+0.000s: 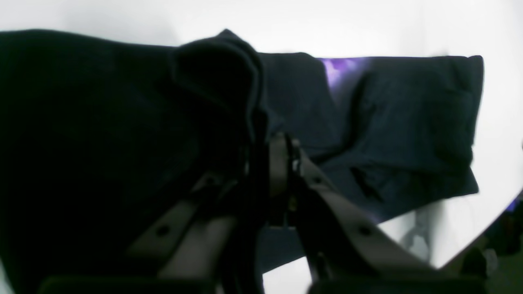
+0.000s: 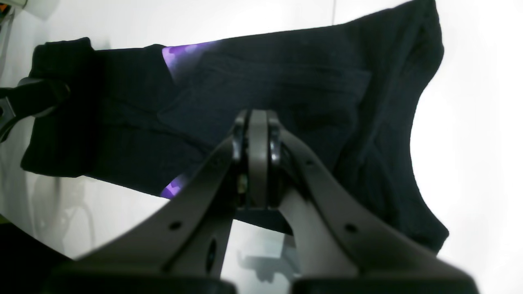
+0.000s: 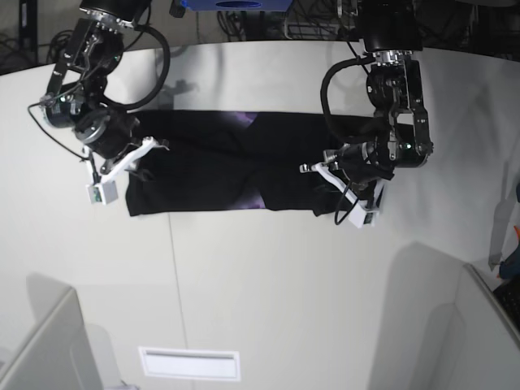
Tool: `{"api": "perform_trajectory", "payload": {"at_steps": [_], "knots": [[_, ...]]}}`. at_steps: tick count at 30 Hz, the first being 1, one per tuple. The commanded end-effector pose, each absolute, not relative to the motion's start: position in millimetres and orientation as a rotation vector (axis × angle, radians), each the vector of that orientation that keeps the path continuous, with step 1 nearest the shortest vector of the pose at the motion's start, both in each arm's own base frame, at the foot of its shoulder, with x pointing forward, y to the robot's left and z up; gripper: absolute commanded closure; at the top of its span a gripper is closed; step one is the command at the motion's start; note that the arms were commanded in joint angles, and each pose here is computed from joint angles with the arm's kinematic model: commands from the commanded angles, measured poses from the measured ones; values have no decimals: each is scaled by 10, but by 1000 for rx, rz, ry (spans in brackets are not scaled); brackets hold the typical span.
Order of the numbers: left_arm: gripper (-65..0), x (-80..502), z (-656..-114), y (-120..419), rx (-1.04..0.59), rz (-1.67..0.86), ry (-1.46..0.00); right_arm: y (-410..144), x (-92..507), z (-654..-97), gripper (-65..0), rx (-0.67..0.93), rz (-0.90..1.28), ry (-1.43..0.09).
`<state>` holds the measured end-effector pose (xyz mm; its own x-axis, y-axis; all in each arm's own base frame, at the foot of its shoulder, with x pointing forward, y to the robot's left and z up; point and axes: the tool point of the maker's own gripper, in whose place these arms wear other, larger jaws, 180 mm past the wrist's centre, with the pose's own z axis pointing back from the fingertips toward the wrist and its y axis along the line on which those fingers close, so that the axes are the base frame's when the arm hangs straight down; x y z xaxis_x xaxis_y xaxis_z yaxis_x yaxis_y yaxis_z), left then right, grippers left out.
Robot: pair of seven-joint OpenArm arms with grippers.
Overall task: Fold the T-shirt properly
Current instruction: 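Grasp the strip end with the left gripper and fold it toward the middle, then regrasp the strip ends with both grippers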
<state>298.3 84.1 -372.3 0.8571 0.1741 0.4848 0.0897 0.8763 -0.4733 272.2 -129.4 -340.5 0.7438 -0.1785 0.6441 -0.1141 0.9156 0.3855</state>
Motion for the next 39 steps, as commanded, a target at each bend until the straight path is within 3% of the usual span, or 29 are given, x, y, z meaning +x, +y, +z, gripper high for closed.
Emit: {"api": "perform_trajectory", "payload": {"at_steps": [1,11,15,21,24,25,27,28,30,31,32,35,39], "knots": [[0,3081,-3590,822,-525,39,-595,-1294,2804,-3274,0,429,-23,-791],[0,3051,-3702,809,-533,52,-557,-1294,2804,-3274,0,429,-23,-791],[-184,3067,-3813,711,-555,53,-512,-1294,2804,-3274,0,429,-23,-791],[-477,3121,-3623,44,-701,-58,-503,-1402,2820,-3293,0,414,-50,-783],[-532,3211,-3422,-49,-791,-57,-529,-1577,2796,-3373,0,398,-106,-739],[-533,3220,-3381,-32,-811,-57,-533,-1642,2791,-3412,-71,391,-122,-715],[-492,3271,-3324,366,-772,-34,-571,-1753,2810,-3430,-246,378,-146,-694],[-428,3249,-3335,590,-752,-3,-581,-1838,2820,-3424,-333,362,-151,-689],[-197,3174,-3368,1181,-693,95,-606,-1997,2853,-3455,-491,336,-146,-659],[-31,3134,-3380,1530,-648,153,-621,-2052,2876,-3508,-542,335,-148,-632],[0,3081,-3411,1790,-609,200,-626,-2104,2900,-3546,-555,339,-152,-615],[0,2891,-3489,2526,-448,286,-618,-2198,2907,-3689,-555,343,-154,-554],[0,2741,-3609,2950,-256,279,-609,-2007,2947,-3859,-557,363,-75,-498]]}}
